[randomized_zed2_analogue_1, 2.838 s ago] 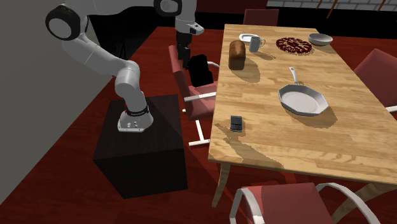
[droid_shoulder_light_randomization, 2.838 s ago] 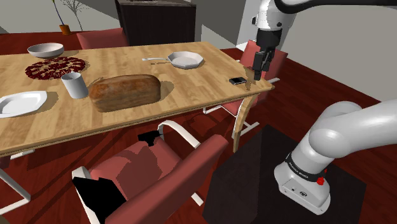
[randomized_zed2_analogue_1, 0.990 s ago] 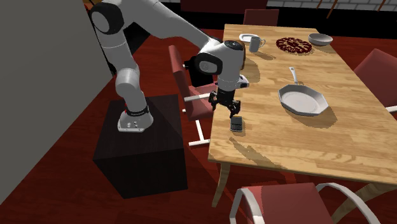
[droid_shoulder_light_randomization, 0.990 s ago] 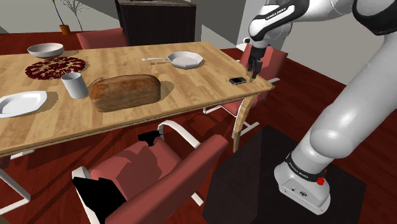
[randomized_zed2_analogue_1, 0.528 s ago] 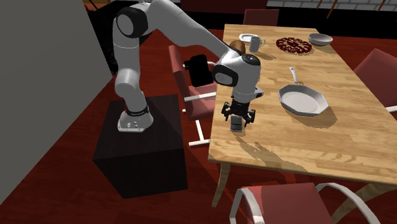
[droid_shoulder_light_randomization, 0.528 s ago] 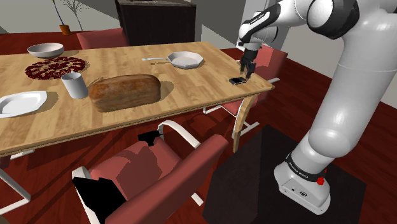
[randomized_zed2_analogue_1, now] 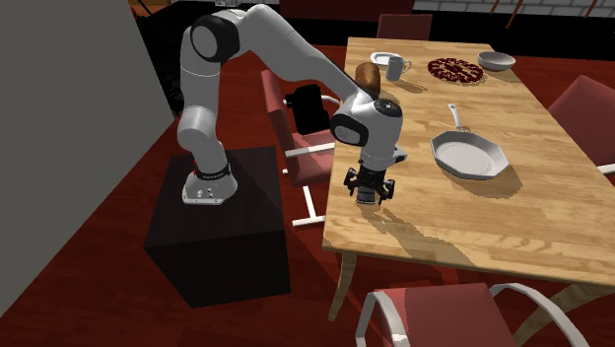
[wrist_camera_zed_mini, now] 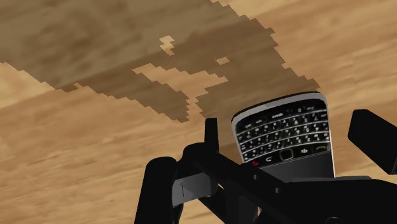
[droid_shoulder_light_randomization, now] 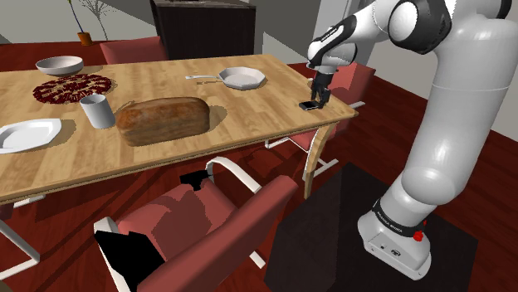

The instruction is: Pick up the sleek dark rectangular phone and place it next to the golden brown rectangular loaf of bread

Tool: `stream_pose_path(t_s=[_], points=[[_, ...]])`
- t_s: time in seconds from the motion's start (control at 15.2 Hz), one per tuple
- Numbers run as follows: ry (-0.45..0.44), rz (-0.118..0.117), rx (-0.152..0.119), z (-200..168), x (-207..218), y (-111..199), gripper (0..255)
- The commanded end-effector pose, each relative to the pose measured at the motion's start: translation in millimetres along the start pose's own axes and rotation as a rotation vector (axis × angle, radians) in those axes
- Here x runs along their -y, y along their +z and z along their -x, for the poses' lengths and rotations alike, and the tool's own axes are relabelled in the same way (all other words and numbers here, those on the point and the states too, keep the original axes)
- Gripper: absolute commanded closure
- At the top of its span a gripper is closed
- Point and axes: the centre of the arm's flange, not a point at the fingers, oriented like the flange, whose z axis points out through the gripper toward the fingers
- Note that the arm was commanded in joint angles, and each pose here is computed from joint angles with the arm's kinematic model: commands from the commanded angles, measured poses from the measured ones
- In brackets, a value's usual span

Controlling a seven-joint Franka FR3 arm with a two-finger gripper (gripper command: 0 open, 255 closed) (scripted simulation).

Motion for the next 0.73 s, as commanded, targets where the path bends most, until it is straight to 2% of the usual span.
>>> stream_pose_path(t_s=[0.0, 0.33, 0.4, 0.66], points=[[0.000, 0.000, 0.000, 0.3, -0.2, 1.6, 0], [0.000, 0.000, 0.000, 0.3, -0.2, 1.6, 0], [0.000, 0.000, 0.000, 0.3, -0.2, 1.6, 255], [0.000, 0.000, 0.000, 0.3, -0.2, 1.6, 255]])
